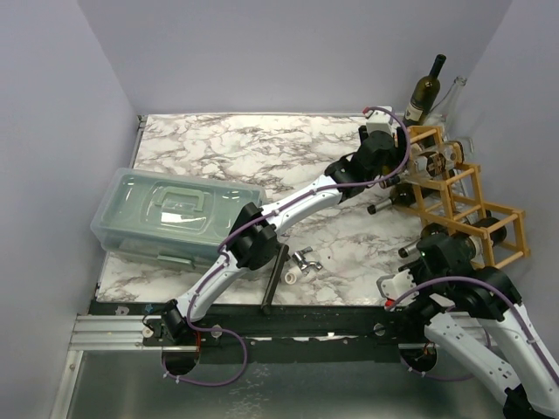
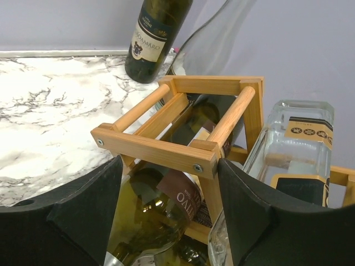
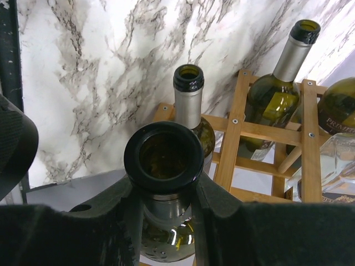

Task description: Put the wine bottle on the wine rack

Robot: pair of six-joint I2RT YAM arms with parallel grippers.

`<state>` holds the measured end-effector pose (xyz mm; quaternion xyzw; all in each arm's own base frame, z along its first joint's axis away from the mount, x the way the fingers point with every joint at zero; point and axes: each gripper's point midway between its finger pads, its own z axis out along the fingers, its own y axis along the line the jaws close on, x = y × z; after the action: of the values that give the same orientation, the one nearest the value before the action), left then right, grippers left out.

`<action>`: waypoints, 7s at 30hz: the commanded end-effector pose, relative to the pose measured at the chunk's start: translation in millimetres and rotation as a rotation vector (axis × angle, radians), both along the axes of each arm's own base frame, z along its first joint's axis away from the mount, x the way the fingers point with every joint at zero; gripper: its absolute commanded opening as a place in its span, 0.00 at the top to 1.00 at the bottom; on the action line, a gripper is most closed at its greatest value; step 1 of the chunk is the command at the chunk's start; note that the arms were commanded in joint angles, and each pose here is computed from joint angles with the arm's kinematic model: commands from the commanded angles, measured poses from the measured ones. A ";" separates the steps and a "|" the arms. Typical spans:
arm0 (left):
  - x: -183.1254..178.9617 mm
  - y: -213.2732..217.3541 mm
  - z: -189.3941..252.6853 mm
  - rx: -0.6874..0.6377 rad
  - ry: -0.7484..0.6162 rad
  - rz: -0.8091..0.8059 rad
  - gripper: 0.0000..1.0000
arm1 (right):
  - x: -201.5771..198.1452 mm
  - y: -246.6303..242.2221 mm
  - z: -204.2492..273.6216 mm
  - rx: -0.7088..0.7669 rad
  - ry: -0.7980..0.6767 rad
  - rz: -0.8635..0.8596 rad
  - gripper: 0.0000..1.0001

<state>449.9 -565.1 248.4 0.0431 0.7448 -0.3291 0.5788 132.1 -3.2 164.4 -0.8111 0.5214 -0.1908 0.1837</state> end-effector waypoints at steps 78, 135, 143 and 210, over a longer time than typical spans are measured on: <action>-137.7 112.9 138.1 0.247 -0.147 -0.384 0.04 | -21.9 40.0 -3.2 0.283 0.163 -0.074 0.00; -125.3 263.2 109.7 0.521 -0.321 0.082 0.04 | 40.0 94.0 65.2 0.659 -0.095 -0.121 0.00; -132.0 269.6 109.1 0.545 -0.318 0.060 0.04 | 101.7 129.2 159.6 1.284 -0.329 -0.366 0.00; -140.0 273.7 92.6 0.495 -0.388 0.044 0.04 | 445.5 -123.0 172.2 1.639 -1.040 -1.448 0.06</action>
<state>309.1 -288.8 340.7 0.2321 0.6810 -0.1024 0.6869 578.4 -103.2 340.7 0.1820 0.6836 -0.1419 0.6924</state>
